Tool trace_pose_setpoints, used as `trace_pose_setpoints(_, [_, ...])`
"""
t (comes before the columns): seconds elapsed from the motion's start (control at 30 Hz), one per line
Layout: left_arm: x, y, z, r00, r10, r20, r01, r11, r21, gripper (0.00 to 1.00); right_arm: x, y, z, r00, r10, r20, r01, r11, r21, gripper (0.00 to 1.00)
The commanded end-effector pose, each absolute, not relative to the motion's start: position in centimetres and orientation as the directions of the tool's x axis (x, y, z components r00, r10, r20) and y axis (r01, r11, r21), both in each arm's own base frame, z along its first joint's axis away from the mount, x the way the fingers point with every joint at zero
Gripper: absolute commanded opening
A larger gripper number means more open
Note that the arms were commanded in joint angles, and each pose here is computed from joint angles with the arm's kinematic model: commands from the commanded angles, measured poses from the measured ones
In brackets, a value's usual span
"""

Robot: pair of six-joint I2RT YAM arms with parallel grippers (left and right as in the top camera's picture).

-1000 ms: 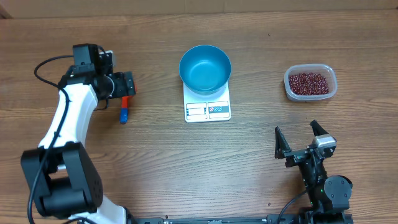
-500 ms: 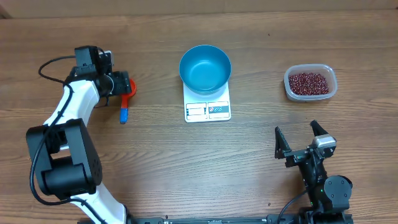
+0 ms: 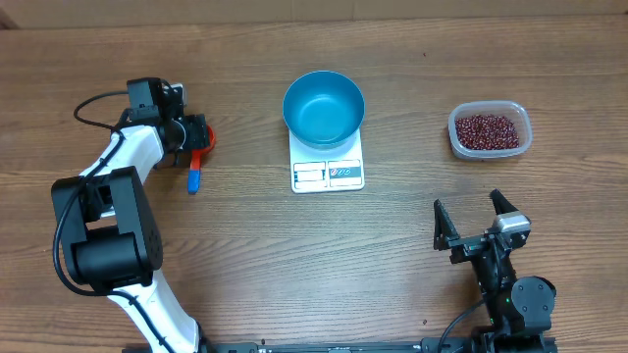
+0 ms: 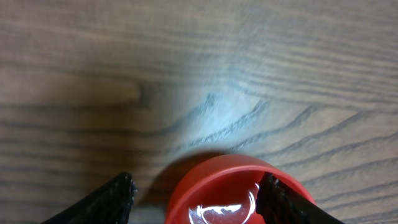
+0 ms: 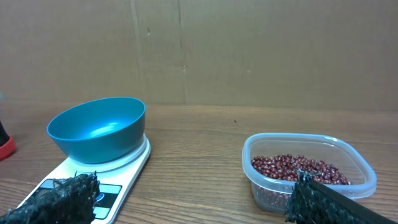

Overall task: Scoop item into bowl and weigh 150g on scale
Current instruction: 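Reach the left gripper down and grasp the red scoop's handle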

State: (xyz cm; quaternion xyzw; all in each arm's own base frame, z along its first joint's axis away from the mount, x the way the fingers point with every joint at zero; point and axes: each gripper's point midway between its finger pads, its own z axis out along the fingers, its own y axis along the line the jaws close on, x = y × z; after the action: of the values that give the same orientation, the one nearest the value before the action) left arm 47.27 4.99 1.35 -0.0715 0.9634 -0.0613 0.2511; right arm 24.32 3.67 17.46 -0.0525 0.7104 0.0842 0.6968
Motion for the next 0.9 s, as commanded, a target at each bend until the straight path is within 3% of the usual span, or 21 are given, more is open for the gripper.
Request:
trace_pose_setpoints(0.0, [48.3,4.5,1.8,-0.852,-0.133,-0.506,-0.063,0.986,-0.154,0.63,24.3,3.7,17.2,-0.021,0.041,-0.999,-0.194,0.98,0.044,1.0])
trace_pose_setpoints(0.13, [48.4,4.5,1.8,-0.848,-0.132,-0.513,-0.061,0.986,-0.153,0.5,24.3,3.7,17.2,-0.021,0.041,-0.999,-0.194,0.98,0.044,1.0])
trace_pose_setpoints(0.6, [48.1,4.4,1.5,-0.855,-0.141,-0.5,-0.07,0.985,-0.159,0.4,24.3,3.7,17.2,-0.021,0.041,-0.999,-0.194,0.98,0.044,1.0])
trace_pose_setpoints(0.87, [47.6,4.3,0.0,-0.87,-0.178,-0.46,-0.106,0.978,-0.178,0.29,24.3,3.7,17.2,-0.021,0.041,-0.999,-0.194,0.98,0.044,1.0])
